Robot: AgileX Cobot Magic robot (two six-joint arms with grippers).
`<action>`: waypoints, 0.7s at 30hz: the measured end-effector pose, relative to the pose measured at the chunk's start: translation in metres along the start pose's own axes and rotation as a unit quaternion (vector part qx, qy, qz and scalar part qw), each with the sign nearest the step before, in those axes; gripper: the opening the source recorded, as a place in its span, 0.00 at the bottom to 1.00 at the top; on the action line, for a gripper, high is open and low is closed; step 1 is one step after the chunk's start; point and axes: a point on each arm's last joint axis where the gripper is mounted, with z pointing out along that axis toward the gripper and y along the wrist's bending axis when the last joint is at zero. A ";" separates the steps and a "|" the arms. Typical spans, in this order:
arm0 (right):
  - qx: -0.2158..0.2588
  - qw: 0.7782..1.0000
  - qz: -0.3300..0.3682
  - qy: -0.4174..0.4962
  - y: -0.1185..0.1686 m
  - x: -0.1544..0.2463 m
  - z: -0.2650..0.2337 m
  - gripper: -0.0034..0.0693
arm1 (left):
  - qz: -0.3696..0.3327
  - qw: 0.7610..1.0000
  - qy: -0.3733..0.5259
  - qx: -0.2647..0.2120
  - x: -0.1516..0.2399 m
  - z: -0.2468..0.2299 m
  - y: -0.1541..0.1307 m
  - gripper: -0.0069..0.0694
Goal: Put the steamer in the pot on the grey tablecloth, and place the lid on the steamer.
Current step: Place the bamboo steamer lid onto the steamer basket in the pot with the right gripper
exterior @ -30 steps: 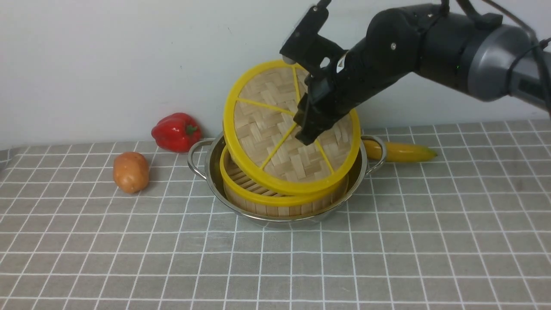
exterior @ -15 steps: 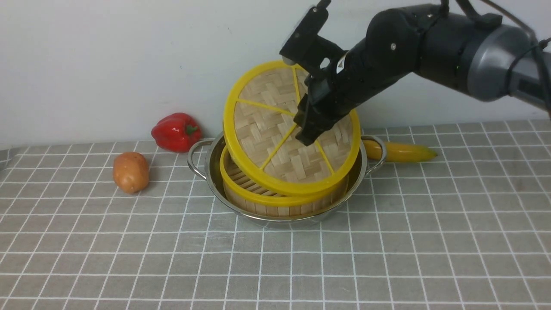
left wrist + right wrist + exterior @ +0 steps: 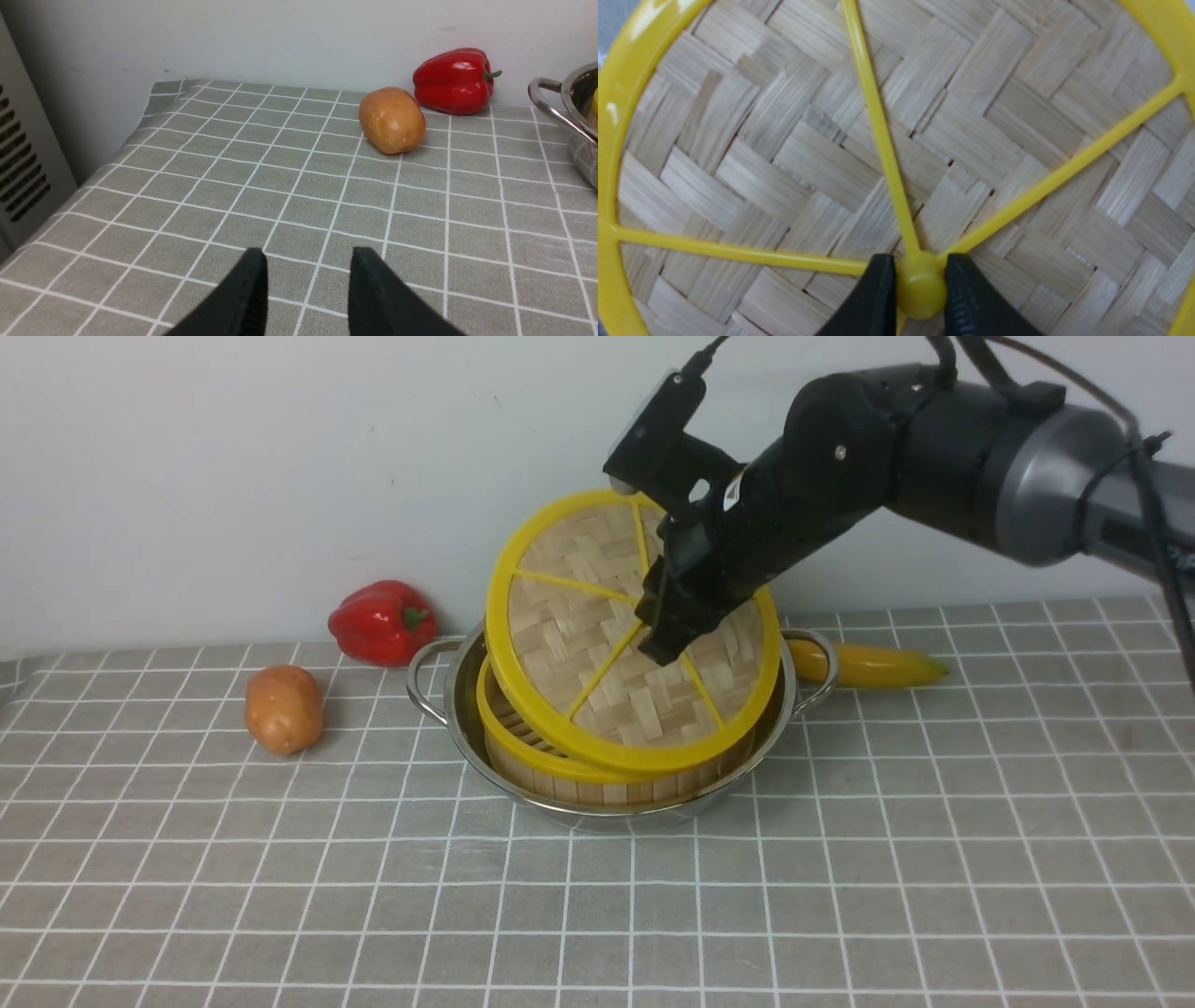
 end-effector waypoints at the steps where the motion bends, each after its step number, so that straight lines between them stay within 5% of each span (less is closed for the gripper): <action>1: 0.001 1.000 -0.002 -0.001 0.000 0.000 0.000 0.25 | 0.000 1.000 0.000 0.000 0.000 0.000 0.000 0.41; 21: 0.002 1.000 -0.012 -0.007 0.000 0.005 0.021 0.25 | 0.000 1.000 0.000 0.000 0.000 0.000 0.000 0.41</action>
